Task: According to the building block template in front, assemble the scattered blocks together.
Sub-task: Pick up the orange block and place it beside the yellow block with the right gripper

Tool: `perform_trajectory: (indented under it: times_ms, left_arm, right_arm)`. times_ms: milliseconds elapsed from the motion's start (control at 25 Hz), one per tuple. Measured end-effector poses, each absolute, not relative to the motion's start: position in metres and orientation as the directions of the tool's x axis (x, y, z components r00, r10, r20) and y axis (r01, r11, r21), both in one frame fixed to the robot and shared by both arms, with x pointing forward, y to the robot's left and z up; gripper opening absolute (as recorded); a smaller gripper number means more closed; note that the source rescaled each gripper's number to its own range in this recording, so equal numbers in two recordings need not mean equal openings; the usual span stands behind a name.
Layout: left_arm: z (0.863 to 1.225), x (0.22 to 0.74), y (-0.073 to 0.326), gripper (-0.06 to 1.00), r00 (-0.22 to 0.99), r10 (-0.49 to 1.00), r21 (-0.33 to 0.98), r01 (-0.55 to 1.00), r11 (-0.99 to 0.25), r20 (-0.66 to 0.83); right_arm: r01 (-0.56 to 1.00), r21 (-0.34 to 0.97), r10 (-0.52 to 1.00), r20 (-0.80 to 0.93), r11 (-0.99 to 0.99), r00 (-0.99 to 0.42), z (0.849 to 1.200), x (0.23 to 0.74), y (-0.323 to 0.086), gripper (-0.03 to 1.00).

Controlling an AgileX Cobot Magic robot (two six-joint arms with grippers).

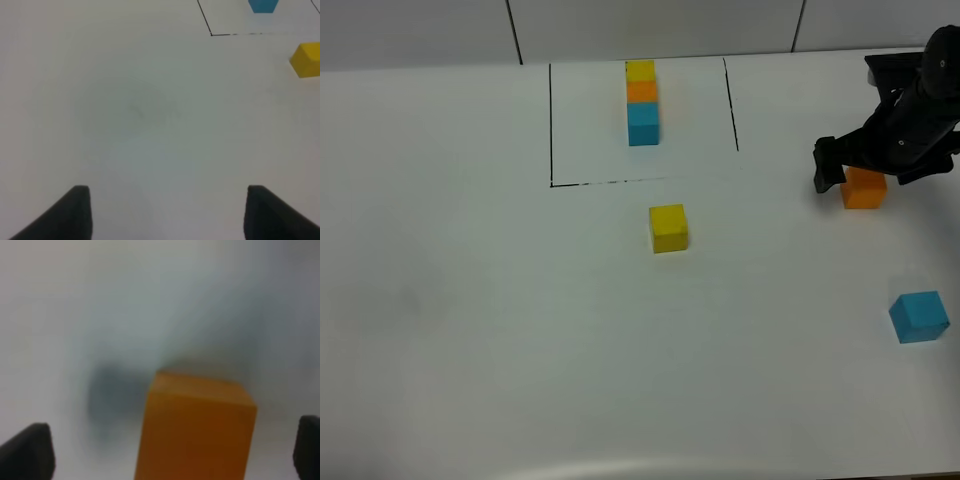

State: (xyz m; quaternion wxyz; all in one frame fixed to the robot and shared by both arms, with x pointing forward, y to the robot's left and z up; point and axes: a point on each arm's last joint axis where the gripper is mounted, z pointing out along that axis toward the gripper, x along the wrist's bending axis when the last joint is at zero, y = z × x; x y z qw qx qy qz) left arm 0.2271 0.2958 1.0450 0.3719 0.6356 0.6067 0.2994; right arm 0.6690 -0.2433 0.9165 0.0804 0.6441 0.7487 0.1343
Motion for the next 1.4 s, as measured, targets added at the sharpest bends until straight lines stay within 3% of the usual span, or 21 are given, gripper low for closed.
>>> perform_trajectory:
  times_ms: [120,240,280,320,440,560,720,800,920,1080,1400]
  left_arm:
    - [1.045,0.227,0.296,0.39,0.085,0.994,0.836,0.549,0.013,-0.071]
    - [1.045,0.227,0.296,0.39,0.085,0.994,0.836,0.549,0.013,-0.071]
    - [1.045,0.227,0.296,0.39,0.085,0.994,0.836,0.549,0.013,-0.071]
    - [1.045,0.227,0.296,0.39,0.085,0.994,0.836,0.549,0.013,-0.071]
    - [1.045,0.227,0.296,0.39,0.085,0.994,0.836,0.549,0.013,-0.071]
    - [1.045,0.227,0.296,0.39,0.085,0.994,0.836,0.549,0.013,-0.070]
    - [1.045,0.227,0.296,0.39,0.085,0.994,0.836,0.549,0.013,-0.070]
    - [1.045,0.227,0.296,0.39,0.085,0.994,0.836,0.549,0.013,-0.070]
    - [1.045,0.227,0.296,0.39,0.085,0.994,0.836,0.549,0.013,-0.070]
    - [1.045,0.227,0.296,0.39,0.085,0.994,0.836,0.549,0.013,-0.070]
    - [1.045,0.227,0.296,0.39,0.085,0.994,0.836,0.549,0.013,-0.070]
  right_arm:
    - [0.949,0.289,0.988,0.056,0.124,-0.145,0.911,0.669,-0.245,0.76]
    - [0.953,0.278,0.988,0.056,0.123,-0.144,0.911,0.668,-0.245,0.32]
    - [0.955,0.268,0.988,0.055,0.125,-0.145,0.911,0.668,-0.246,0.09]
    - [0.957,0.258,0.987,0.055,0.130,-0.149,0.911,0.667,-0.246,0.02]
    - [0.954,0.238,0.979,0.045,0.181,-0.197,0.912,0.665,-0.246,0.02]
    - [0.905,0.221,0.928,0.008,0.363,-0.374,0.922,0.663,-0.235,0.02]
    - [0.586,0.193,0.610,-0.098,0.787,-0.786,0.948,0.655,-0.196,0.02]
    - [0.376,0.172,0.398,-0.120,0.911,-0.910,0.954,0.649,-0.174,0.02]
    - [0.150,0.161,0.174,-0.145,0.976,-0.974,0.955,0.641,-0.149,0.02]
    - [-0.031,0.139,-0.004,-0.190,0.990,-0.982,0.955,0.632,-0.122,0.02]
    - [-0.151,0.097,-0.133,-0.166,0.984,-0.977,0.937,0.635,-0.088,0.02]
